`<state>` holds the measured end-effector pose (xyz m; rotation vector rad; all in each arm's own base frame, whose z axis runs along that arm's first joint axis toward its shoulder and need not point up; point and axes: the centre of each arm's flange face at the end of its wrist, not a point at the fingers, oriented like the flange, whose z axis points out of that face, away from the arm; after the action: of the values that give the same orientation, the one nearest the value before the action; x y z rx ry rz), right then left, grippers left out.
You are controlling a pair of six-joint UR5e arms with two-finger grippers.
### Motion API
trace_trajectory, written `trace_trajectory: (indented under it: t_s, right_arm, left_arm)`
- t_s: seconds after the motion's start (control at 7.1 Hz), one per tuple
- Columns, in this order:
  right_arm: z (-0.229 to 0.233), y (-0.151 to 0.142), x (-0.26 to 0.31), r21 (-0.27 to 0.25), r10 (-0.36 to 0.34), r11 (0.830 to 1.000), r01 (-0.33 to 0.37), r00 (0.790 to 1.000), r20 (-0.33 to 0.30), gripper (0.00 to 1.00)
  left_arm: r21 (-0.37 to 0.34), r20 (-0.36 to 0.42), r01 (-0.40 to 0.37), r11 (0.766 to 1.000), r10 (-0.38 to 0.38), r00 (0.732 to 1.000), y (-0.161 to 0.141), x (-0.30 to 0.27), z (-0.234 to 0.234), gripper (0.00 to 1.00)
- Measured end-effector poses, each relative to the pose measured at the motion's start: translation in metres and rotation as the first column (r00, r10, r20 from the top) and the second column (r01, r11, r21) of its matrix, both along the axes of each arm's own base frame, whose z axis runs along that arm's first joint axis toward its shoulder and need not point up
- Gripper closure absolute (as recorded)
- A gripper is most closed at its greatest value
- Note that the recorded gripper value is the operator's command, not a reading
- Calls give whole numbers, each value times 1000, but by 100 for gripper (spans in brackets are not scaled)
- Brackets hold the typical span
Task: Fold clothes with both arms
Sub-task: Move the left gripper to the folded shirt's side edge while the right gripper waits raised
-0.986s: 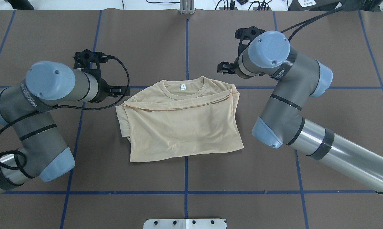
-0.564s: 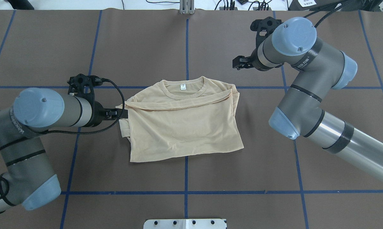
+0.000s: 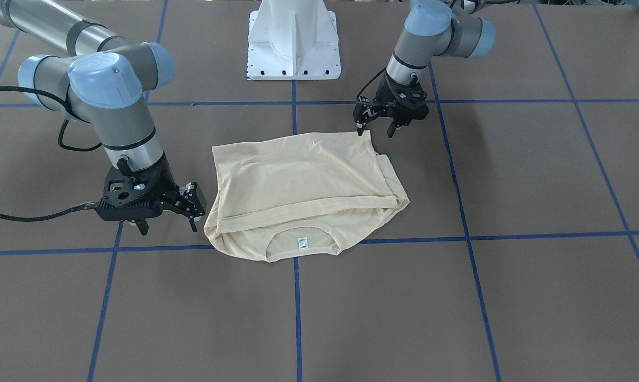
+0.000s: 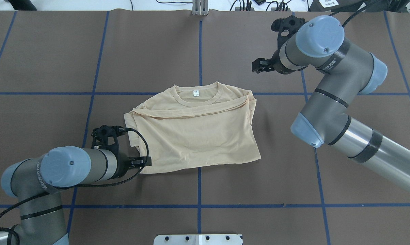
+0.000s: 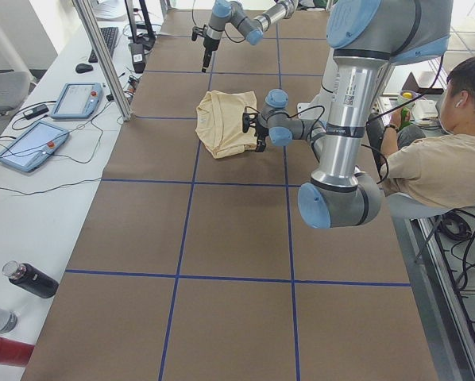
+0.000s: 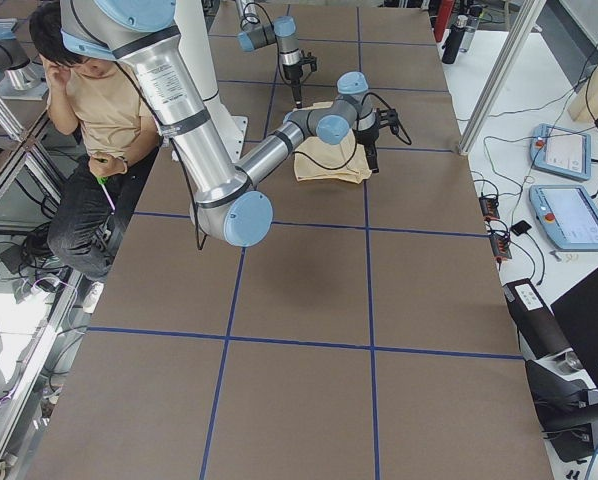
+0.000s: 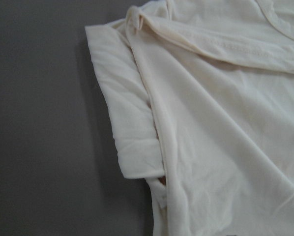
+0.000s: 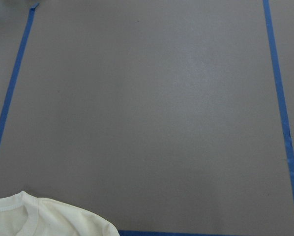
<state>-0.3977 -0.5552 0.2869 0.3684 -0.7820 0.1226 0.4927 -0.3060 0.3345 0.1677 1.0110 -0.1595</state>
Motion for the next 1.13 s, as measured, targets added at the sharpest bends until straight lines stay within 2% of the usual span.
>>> trace_trajectory:
  t_s: [0.28,0.7,0.85,0.99,1.13]
  right_arm:
    - [0,0,0,1,0,1000,0,1000,2,0]
    - [0,0,0,1,0,1000,0,1000,3,0]
    - [0,0,0,1,0,1000,0,1000,3,0]
    - [0,0,0,1,0,1000,0,1000,3,0]
    - [1,0,0,1,0,1000,0,1000,2,0]
  left_arm:
    - [-6,1,-9,1000,9,1000,6,7,1,35]
    - [-5,-4,-31,1000,31,1000,16,17,-2,59]
    - [-5,-5,-33,999,33,999,17,18,-2,68]
    - [-6,-5,-34,999,34,999,18,19,-3,92]
    - [-6,-6,-35,999,35,999,19,19,-3,100]
